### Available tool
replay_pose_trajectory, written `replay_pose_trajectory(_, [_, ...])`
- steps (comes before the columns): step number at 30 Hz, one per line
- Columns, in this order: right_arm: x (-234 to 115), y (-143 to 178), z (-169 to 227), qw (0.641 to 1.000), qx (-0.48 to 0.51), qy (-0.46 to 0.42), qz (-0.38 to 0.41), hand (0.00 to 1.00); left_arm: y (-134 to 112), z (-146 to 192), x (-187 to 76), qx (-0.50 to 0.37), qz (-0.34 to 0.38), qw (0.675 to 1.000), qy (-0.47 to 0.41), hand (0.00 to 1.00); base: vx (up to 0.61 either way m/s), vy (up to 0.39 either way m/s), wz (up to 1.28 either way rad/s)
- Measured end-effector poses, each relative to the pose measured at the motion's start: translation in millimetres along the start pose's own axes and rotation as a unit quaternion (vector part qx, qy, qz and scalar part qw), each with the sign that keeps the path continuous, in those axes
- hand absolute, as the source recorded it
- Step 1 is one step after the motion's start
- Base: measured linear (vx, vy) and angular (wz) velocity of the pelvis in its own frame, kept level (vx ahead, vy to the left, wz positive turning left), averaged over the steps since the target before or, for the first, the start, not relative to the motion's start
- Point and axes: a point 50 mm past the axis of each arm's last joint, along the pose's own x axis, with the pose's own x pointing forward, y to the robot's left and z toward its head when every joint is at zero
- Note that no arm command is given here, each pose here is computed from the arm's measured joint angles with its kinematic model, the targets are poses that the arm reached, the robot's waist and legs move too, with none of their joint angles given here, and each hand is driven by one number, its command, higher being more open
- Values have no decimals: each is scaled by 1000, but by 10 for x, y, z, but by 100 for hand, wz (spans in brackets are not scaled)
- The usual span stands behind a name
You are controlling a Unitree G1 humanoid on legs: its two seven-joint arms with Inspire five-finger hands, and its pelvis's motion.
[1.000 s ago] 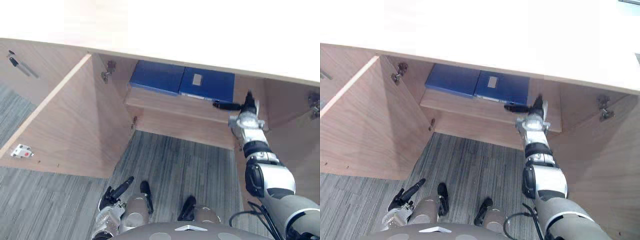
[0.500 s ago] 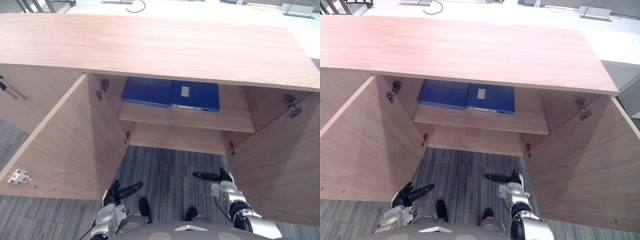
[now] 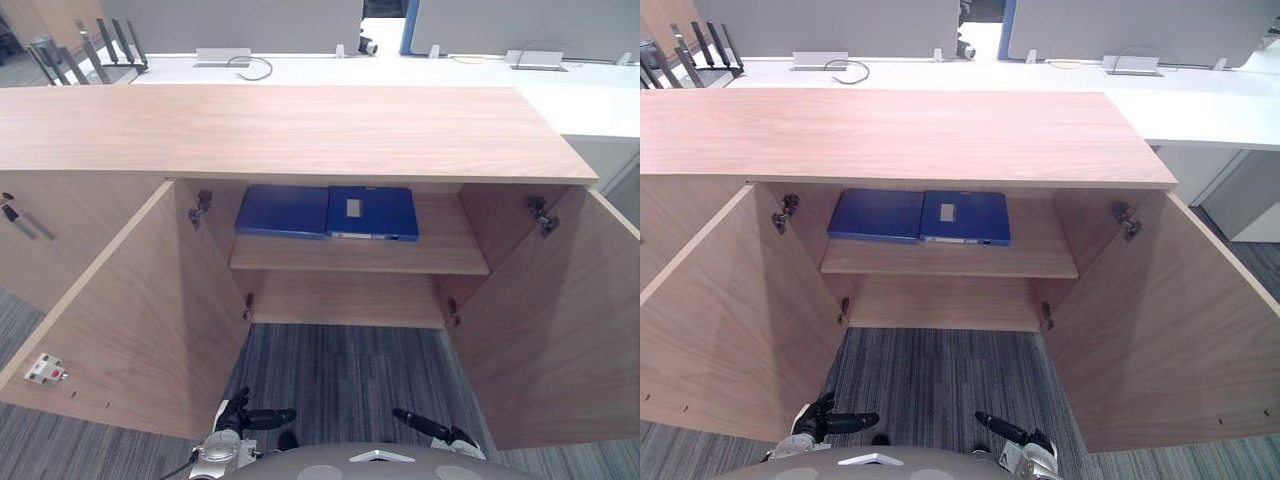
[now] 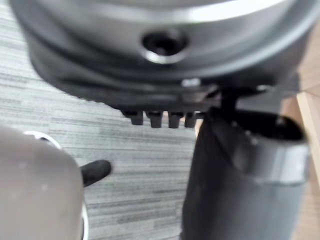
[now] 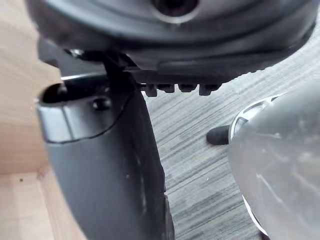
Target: Walk over to the cabinet, pick up the folder, carry it to the office cabinet, place the folder inside the office cabinet, then close the office cabinet door
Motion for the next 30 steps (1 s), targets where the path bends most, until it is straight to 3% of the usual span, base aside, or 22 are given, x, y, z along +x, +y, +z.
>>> replay_pose_trajectory(11, [-8,-103,-133,994,101,28,-22,100,45,-37,1,-20,11,1000,10,100,100,4,-40])
replay_pose_trajectory(18, [26,-141,43,996,88,1,-22,100,-48,8,2,-71,16,997,4,100,32,21,-87])
replay_pose_trajectory(30, [-6,-61,18,997,70,-15,2,100,-2,-48,-12,-130,37,991,8,100,-49,79,-72])
